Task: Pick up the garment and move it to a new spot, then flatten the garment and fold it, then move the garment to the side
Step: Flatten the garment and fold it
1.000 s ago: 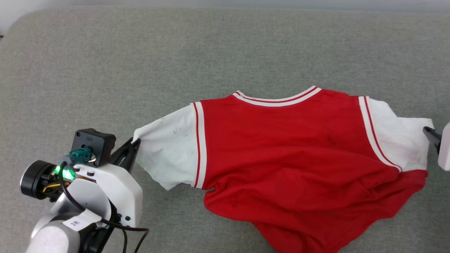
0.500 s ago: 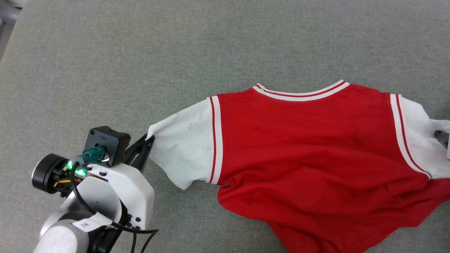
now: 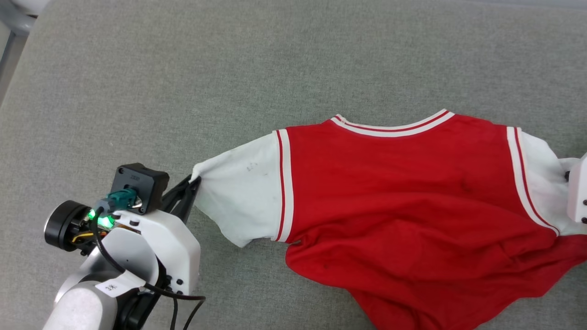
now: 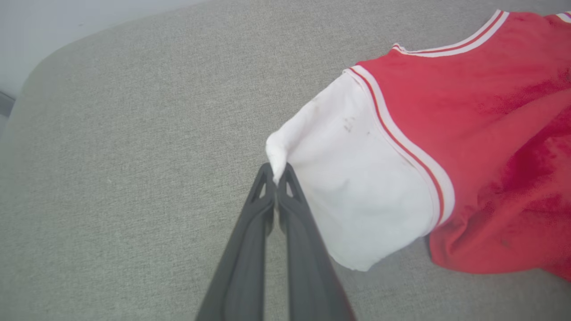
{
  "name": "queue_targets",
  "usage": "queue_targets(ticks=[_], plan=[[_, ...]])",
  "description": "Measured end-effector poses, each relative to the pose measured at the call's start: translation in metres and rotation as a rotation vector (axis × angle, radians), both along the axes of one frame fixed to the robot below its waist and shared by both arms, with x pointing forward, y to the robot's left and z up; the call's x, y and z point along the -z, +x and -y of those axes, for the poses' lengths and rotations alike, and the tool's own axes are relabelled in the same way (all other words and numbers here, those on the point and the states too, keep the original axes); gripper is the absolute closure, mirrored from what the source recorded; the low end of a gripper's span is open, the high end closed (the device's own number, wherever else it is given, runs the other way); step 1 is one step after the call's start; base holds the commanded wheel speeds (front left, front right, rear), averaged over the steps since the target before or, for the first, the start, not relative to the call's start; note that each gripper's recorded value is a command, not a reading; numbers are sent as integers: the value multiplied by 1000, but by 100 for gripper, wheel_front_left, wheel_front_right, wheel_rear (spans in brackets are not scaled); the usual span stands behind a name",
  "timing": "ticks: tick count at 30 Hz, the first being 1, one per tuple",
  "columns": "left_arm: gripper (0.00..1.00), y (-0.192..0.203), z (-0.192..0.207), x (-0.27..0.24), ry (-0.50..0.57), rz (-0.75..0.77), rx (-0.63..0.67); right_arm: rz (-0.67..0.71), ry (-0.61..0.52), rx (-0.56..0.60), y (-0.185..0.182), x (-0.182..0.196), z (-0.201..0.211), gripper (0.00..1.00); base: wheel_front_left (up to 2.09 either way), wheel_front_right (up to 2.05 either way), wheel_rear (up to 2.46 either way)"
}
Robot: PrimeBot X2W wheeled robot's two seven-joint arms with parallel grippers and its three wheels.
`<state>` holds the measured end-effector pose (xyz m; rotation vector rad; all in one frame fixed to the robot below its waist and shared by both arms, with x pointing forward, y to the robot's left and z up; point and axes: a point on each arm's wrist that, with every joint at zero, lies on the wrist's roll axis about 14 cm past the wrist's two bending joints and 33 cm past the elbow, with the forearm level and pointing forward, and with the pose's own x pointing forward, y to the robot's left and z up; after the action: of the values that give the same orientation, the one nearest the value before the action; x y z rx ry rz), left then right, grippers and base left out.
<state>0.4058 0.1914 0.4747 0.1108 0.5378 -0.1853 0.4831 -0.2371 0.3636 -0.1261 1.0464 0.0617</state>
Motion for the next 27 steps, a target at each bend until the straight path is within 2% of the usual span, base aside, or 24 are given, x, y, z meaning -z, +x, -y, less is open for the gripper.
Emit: queue_targets(ticks=[6, 17, 27], plan=[[100, 3, -2, -22, -9, 94, -10, 153, 15, 5, 13, -36, 6, 100, 0, 0, 0], [100, 2, -18, -104, 27, 372, -40, 563, -17, -15, 34, -171, 24, 100, 0, 0, 0], [100, -5, -25, -195, 77, 669, -30, 888, -30, -15, 18, -287, 37, 100, 0, 0, 0]])
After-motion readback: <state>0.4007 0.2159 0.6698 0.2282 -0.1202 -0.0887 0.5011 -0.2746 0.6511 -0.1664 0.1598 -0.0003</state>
